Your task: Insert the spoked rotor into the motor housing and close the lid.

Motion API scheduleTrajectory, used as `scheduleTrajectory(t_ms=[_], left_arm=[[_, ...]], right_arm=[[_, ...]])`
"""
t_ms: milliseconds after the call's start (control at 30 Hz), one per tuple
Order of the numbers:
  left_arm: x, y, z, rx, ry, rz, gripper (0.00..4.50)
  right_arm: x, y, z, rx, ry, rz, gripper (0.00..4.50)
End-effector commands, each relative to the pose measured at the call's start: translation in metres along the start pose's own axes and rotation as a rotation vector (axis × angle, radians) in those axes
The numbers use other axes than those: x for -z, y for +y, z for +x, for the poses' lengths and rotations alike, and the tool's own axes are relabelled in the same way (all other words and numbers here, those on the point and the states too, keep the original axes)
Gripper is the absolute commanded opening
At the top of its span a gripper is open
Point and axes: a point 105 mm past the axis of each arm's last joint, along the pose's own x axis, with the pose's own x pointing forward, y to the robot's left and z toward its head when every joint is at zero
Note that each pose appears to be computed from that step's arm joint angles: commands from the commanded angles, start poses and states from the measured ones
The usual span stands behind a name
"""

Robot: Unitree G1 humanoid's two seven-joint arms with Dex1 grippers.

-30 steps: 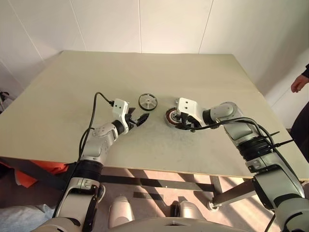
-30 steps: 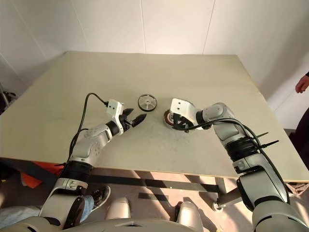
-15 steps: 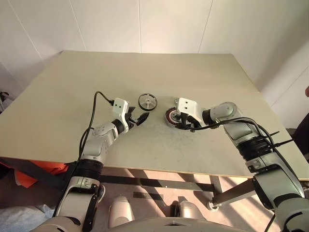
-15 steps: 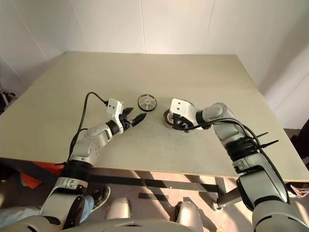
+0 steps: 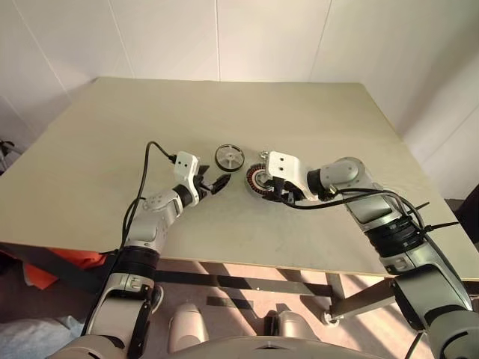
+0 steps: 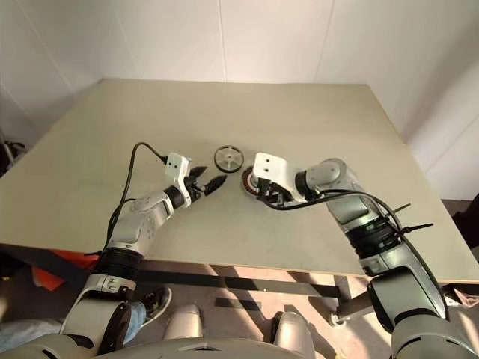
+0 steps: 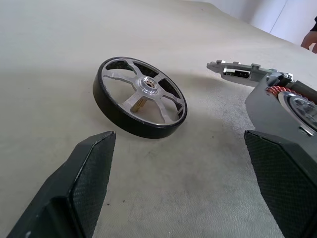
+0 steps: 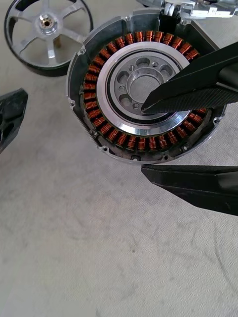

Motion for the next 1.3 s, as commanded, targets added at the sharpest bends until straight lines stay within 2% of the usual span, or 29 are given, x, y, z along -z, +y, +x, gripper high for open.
scheduleTrajectory(t_ms=[33,167,367,500,633,700,800,867,1000,1200,1300], left_arm=[[-0.014,-0.001,0.002,0.011,-0.044,0.028,4.41],[-0.015,-0.001,0.002,0.012,-0.045,0.029,4.41],[-0.015,-0.001,0.003,0.013,-0.044,0.029,4.41],[-0.015,0.000,0.003,0.010,-0.045,0.029,4.41],[-0.013,0.002,0.001,0.003,-0.041,0.027,4.41],[-0.012,0.002,0.001,0.000,-0.038,0.025,4.41],[-0.011,0.001,0.002,0.004,-0.037,0.022,4.41],[-0.011,0.000,0.003,0.007,-0.037,0.021,4.41],[-0.012,-0.001,0.005,0.014,-0.037,0.024,4.41],[-0.013,-0.001,0.005,0.019,-0.035,0.029,4.41],[-0.013,-0.001,0.004,0.018,-0.033,0.032,4.41]], right_arm=[[-0.009,0.000,-0.006,0.016,-0.025,-0.015,1.27],[0.009,0.001,-0.002,0.021,0.022,0.020,1.27],[0.015,0.004,0.000,0.001,0.031,0.044,1.27],[0.013,0.012,0.000,-0.034,0.019,0.037,2.55],[-0.017,0.022,-0.012,-0.087,-0.094,0.026,3.85],[-0.035,0.022,-0.019,-0.096,-0.169,0.046,3.85],[-0.047,-0.011,-0.030,0.033,-0.251,0.169,3.85],[-0.037,-0.038,-0.036,0.143,-0.250,0.253,3.85],[0.010,-0.089,-0.049,0.384,-0.167,0.413,3.85],[0.064,-0.110,-0.059,0.540,-0.054,0.516,3.85],[0.075,-0.110,-0.063,0.560,-0.018,0.499,3.85]])
